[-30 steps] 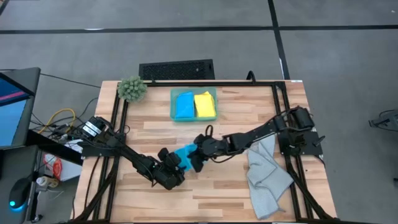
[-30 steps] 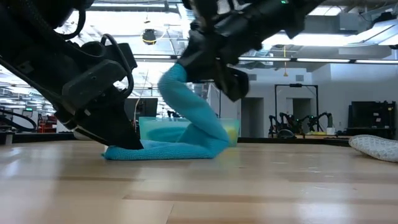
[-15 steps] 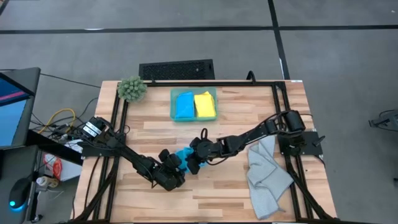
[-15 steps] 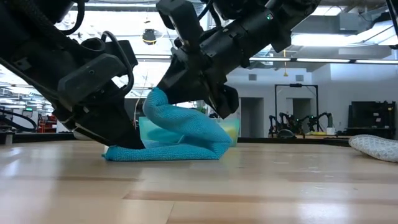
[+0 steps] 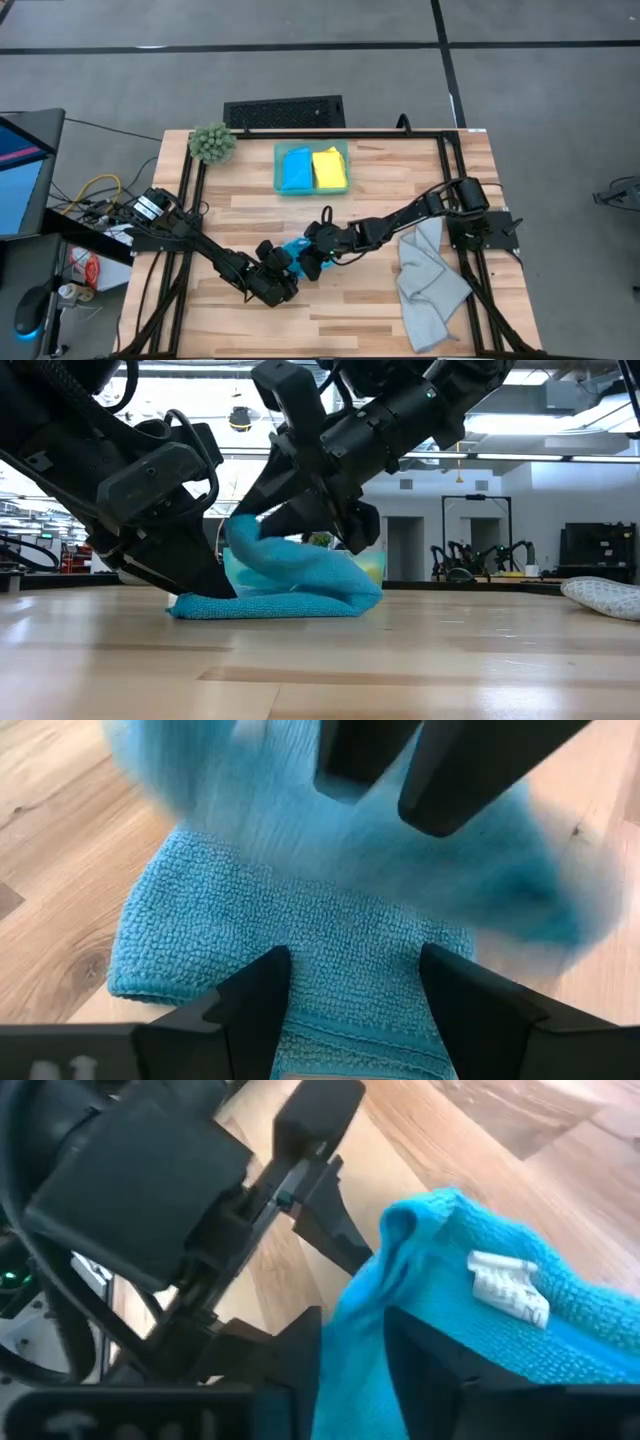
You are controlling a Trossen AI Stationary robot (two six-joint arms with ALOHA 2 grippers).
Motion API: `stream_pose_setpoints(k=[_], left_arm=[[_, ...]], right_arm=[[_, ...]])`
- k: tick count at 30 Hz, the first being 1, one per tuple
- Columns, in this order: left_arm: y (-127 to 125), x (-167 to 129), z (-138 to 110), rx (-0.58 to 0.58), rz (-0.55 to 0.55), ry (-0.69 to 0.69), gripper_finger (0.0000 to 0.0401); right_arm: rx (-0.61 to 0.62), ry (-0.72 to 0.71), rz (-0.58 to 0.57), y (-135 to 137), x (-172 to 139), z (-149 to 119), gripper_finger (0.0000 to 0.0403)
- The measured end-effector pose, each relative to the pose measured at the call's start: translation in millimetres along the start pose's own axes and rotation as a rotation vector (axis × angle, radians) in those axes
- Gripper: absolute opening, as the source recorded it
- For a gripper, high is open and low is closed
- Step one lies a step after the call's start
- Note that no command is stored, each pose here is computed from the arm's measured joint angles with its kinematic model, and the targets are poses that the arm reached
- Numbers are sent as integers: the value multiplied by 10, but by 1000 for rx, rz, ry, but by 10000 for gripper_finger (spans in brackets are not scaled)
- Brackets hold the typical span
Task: Fold microfiber towels
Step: Fold the blue microfiber towel
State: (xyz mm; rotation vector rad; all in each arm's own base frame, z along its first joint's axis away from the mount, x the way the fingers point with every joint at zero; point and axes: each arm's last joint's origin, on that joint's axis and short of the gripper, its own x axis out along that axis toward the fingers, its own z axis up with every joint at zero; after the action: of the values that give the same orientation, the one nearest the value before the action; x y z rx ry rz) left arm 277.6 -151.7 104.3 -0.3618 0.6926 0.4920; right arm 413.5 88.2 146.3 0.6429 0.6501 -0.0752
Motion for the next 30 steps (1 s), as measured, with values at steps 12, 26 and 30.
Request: stream_pose_setpoints(k=[12,26,30], left_arm=[[-33,-46,-38,11,-22,9,222],[-497,-400,146,95,-79,109,222],[-696,-609,297,160,-43,-22,222]], right_arm=[[-83,-60,33,161,-258,179,217],[-192,-130,-180,116,-451,-445,208],[-171,-258,-215,-73,-475,-574,207]])
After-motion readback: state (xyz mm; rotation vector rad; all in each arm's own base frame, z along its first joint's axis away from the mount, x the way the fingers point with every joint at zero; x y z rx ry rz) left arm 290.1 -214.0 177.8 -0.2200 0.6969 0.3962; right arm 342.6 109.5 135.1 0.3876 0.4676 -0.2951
